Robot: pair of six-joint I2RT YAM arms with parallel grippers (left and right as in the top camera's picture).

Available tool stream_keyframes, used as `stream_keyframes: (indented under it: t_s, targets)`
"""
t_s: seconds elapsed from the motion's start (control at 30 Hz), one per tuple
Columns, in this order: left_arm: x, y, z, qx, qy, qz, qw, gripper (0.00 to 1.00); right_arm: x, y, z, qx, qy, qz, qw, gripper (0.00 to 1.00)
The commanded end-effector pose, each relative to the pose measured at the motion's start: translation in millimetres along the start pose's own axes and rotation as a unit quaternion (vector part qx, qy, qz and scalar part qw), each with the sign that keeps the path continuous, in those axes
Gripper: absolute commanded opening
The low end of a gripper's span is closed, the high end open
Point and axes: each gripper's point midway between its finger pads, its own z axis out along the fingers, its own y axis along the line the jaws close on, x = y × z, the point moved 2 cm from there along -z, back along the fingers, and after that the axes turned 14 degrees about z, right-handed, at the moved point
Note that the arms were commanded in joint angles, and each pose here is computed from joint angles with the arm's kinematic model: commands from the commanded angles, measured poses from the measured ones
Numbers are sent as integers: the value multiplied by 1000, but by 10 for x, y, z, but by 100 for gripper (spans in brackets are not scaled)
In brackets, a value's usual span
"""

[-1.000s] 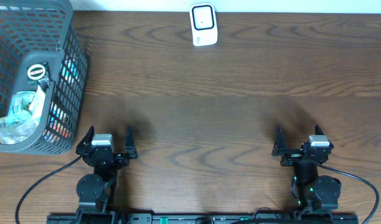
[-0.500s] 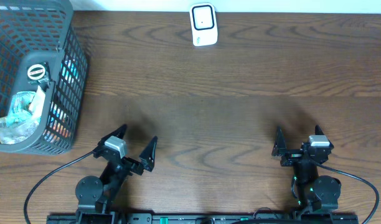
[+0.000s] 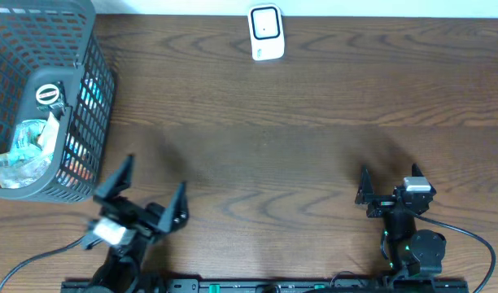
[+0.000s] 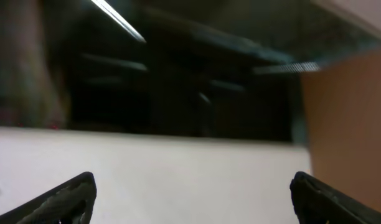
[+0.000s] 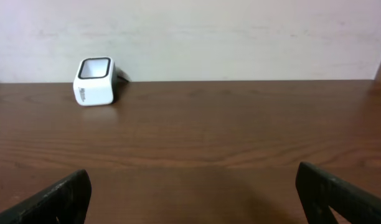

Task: Scan the item barcode
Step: 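Reach the left gripper into the basket and grasp the yellow snack bag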

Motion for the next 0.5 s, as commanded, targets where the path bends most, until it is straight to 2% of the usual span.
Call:
stream_keyframes:
  t_s: [0.0,0.1,0.17,0.23,0.33,0.4,0.47]
  targets:
    - [-682,245,120,-76,-70,11,995,98,8,8,-2,-2,1,-5,1000,99]
    - [-961,278,295,-74,-78,21,994,98,8,8,-2,-2,1,-5,1000,99]
    - [-1050,342,501,-76,-54,17,995,98,8,7,-2,-2,1,-5,1000,99]
    - [-1002,421,732,-80,10,1,997,97,8,8,-2,-2,1,-5,1000,99]
    - [-824,488,1097,-64,160,-17,985,98,8,8,-2,-2,1,-5,1000,99]
    - [-813,389,1328,3,222,16,975,97,8,8,-2,-2,1,-5,1000,99]
    - [-854,286,1516,69,248,39,966,98,8,8,-2,-2,1,-5,1000,99]
